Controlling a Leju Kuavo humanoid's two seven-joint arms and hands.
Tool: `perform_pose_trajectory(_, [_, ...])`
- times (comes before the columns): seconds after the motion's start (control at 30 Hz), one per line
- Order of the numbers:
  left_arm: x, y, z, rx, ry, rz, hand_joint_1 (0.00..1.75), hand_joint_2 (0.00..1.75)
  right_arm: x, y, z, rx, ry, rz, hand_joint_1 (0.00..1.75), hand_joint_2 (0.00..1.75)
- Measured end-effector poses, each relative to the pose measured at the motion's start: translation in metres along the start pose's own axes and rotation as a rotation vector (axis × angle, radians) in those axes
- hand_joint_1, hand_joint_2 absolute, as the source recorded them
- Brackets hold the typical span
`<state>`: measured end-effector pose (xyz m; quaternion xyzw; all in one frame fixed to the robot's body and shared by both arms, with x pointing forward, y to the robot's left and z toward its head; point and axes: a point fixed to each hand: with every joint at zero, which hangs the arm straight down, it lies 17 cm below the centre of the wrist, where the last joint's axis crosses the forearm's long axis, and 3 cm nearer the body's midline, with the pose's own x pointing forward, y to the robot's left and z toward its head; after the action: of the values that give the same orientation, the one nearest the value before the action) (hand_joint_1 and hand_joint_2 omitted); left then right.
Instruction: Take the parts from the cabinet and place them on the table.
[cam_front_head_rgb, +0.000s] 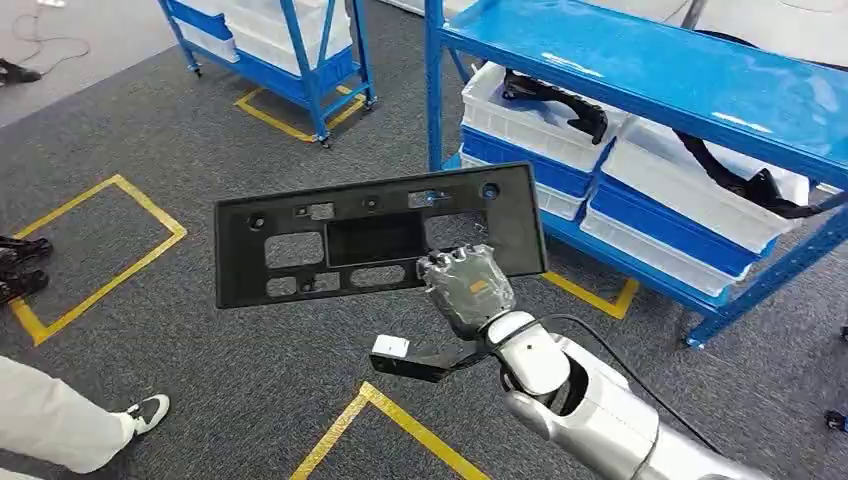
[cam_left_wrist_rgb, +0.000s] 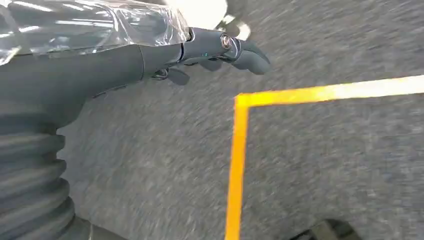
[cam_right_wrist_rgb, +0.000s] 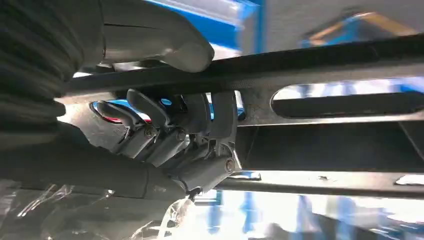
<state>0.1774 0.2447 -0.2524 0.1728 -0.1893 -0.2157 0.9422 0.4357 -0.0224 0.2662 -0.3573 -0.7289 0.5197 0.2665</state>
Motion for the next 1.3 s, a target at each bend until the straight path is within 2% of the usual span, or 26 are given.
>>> perform_pose_trajectory(0.27, [-0.022,-0.003,0.001,-0.015,0.037,-0.031,0.0,1.75,0.015,0.005,-0.014,0.008,-0.008,-0.013,1.75,1.75])
perform_pose_trajectory(0.6, [-0.013,0.006,-0.003,-0.003,0.031,-0.043,0.0,1.75,0.022,0.01,-0.017,0.02,-0.008,-0.018,1.75,1.75])
perform_pose_trajectory(1.3, [-0.027,0.0,-0.001,-0.027,0.065,-0.069,0.0,1.75,0.028,0.018,-0.023,0.048,-0.018,-0.006,1.75,1.75])
